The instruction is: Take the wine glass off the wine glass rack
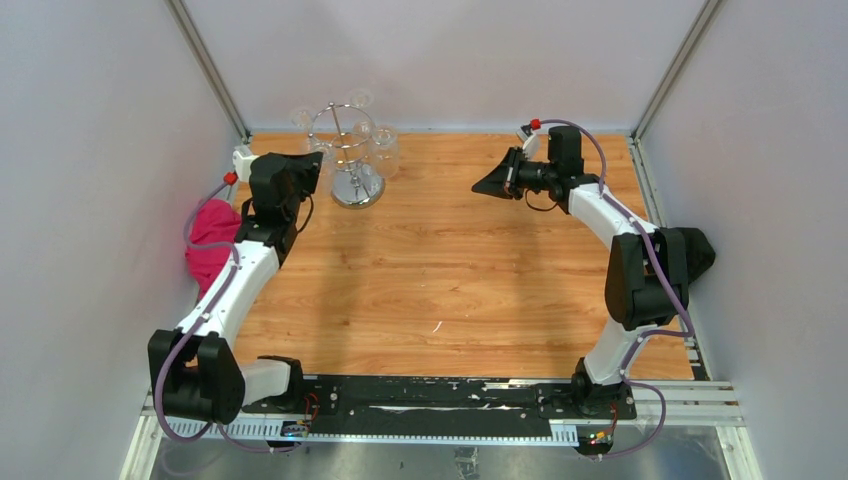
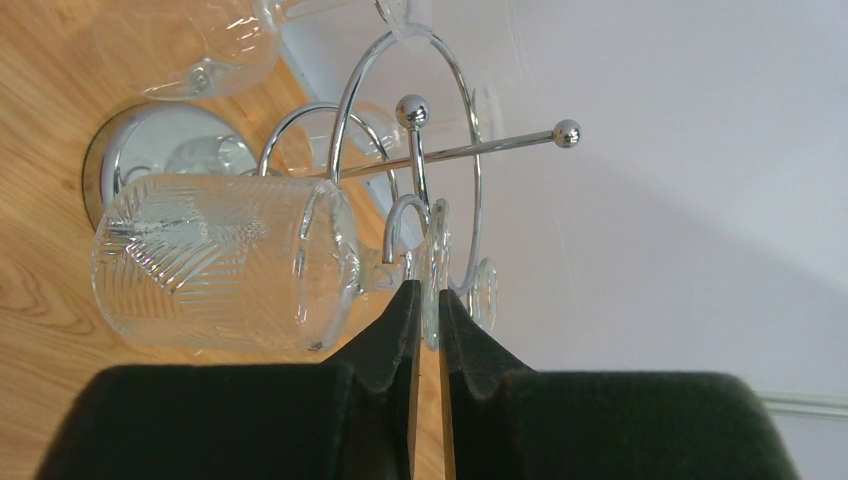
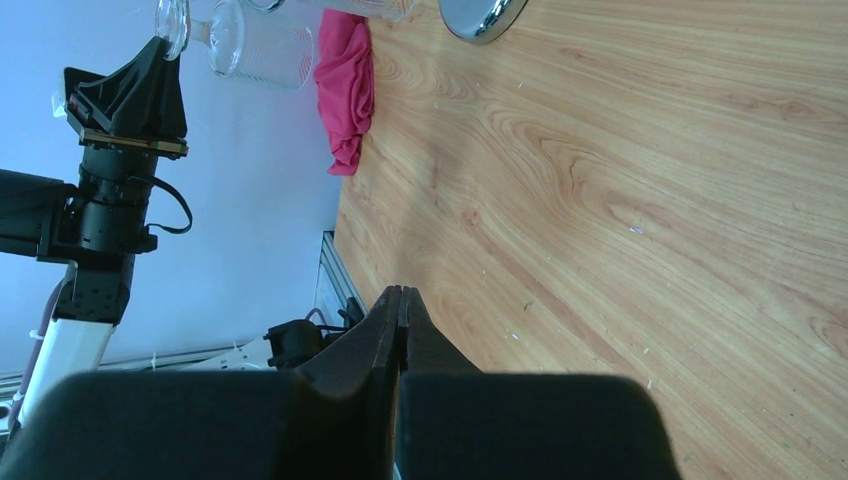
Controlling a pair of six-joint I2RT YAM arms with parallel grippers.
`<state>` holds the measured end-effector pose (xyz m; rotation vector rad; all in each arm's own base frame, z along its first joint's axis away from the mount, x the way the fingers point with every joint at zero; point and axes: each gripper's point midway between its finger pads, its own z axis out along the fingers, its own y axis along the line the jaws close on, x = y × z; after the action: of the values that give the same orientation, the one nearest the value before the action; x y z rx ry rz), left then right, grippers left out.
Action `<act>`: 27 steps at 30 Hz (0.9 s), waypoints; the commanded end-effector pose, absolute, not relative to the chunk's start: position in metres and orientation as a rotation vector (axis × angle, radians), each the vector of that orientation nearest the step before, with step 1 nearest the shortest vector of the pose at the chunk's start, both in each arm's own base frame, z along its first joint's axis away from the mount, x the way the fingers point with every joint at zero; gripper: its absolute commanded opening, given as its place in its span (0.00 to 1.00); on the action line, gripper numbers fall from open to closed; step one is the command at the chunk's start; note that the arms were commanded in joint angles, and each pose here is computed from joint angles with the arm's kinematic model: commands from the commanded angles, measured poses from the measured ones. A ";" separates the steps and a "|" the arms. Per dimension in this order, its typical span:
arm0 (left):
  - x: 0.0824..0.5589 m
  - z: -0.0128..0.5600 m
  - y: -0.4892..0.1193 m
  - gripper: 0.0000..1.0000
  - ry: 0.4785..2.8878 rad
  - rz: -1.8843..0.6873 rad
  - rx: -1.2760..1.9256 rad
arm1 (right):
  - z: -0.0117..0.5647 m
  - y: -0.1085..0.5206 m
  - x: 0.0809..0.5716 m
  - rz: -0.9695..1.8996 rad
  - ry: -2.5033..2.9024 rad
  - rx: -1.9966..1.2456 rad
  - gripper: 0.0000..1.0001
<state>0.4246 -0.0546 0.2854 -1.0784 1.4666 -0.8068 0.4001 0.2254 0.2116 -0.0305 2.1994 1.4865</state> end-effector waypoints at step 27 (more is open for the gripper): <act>0.390 0.310 -0.043 0.00 1.278 -0.906 -1.188 | 0.211 0.221 0.399 1.536 2.181 0.003 0.00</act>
<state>0.3915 -0.0463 0.2895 -1.1908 1.3556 -0.8823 0.4001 0.2261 0.2120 -0.0095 2.1876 1.5133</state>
